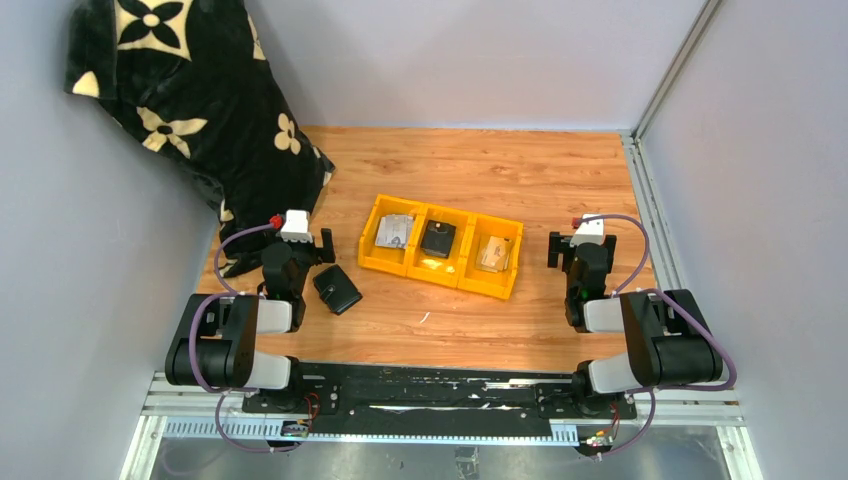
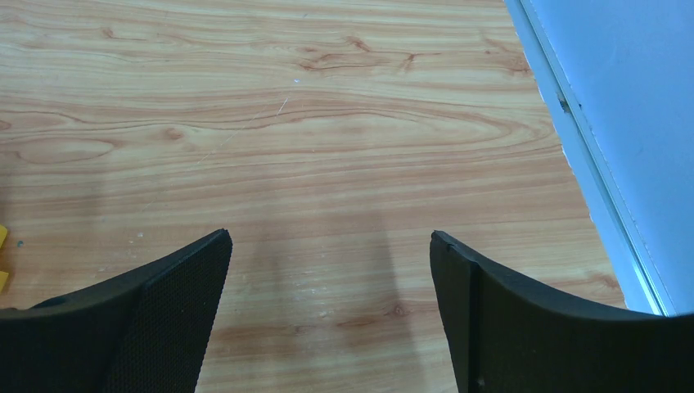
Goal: Take the credit cards out of the card holder
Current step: Open the card holder at the center of the board.
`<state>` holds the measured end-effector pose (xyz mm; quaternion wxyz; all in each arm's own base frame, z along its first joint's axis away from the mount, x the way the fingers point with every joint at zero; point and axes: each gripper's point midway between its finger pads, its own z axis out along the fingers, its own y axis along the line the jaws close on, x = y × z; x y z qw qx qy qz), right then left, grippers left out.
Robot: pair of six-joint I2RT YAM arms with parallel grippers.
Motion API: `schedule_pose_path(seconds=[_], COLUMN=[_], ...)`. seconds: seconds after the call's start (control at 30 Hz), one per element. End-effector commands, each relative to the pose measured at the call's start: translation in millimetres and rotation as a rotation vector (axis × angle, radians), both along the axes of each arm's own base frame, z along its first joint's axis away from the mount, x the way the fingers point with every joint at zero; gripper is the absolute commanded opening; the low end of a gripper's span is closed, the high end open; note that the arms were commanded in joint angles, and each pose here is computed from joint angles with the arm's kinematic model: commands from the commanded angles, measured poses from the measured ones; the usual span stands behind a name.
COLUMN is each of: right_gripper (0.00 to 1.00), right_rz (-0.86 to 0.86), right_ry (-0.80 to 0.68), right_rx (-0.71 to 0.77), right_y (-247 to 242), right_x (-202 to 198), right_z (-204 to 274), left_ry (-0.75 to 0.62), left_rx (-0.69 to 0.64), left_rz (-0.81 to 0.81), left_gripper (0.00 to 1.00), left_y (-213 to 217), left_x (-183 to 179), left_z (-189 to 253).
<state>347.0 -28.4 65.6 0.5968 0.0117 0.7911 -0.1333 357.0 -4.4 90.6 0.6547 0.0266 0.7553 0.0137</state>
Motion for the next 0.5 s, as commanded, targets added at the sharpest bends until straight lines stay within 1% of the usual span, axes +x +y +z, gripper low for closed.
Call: schedule_pose_path(seconds=[0.0,0.47], right_gripper=[0.94,0.94], right_rz=[-0.030,-0.026], right_ry=[-0.030,-0.032], right_rx=[0.005,0.009], right_y=[-5.9,-5.3], right_x=[4.2,4.2], right_z=[7.3,7.4], left_ry=[-0.033,-0.044], left_rx=[0.013,0.016], left_rz=[0.011,-0.001], left_gripper=[1.00,1.00], left_y=[2.0,0.4], left_x=[4.9,4.7], left_z=[10.8,13.4])
